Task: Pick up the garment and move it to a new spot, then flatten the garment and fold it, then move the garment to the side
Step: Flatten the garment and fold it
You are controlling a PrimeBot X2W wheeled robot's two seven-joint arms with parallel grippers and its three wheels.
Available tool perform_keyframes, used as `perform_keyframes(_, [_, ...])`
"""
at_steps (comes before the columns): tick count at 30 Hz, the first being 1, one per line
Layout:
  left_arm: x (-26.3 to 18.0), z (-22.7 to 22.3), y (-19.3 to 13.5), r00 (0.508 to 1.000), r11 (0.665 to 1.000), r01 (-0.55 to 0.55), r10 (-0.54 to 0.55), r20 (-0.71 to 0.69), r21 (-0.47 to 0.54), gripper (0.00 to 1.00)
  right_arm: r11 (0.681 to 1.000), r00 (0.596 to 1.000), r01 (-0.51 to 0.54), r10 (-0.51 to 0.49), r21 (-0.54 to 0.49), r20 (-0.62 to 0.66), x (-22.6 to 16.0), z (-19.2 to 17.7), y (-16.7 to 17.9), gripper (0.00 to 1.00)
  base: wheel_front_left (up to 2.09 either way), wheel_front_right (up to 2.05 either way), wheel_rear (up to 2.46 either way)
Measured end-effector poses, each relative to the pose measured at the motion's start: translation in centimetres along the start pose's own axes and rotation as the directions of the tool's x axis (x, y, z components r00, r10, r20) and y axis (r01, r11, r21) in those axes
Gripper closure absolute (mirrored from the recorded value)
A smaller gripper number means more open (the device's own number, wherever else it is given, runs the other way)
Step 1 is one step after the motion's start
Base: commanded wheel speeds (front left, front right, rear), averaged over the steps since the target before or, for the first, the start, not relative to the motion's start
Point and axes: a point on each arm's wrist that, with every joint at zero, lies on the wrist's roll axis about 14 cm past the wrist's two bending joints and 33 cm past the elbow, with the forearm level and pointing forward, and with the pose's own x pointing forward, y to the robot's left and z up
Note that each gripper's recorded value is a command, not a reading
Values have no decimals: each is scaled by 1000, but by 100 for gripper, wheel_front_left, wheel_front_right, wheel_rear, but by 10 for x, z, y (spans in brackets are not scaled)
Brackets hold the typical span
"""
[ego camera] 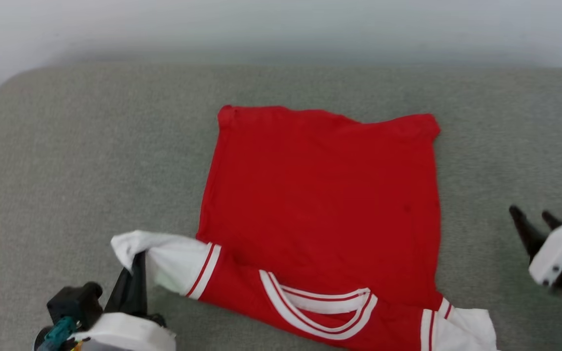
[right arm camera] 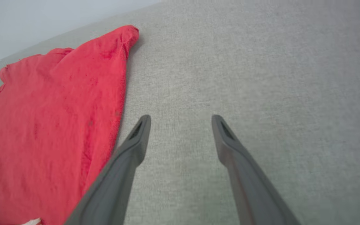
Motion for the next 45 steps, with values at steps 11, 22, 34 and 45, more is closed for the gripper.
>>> perform_keyframes(11, [37, 12, -8, 998, 1000, 26, -26, 60, 15, 100, 992, 976, -112, 97, -66, -194, 116, 49, 58, 0, 0, 0, 0])
perform_keyframes(22, [58, -11, -3, 1000, 1000, 15, -16, 16, 23, 100, 978, 890, -178, 112, -109, -443, 185, -1, 94, 0, 0, 0, 0])
perform_keyframes(34, [50, -11, 5, 1000, 1000, -4, 4, 17, 24, 100, 965, 881, -177, 67, -195, -468, 177, 11, 96, 100, 0, 0, 0])
perform_keyframes(45, [12, 0, 10, 999, 1000, -26, 26, 34, -4, 100, 922, 972, -110, 21, -372, -235, 98, 97, 60, 100, 0, 0, 0])
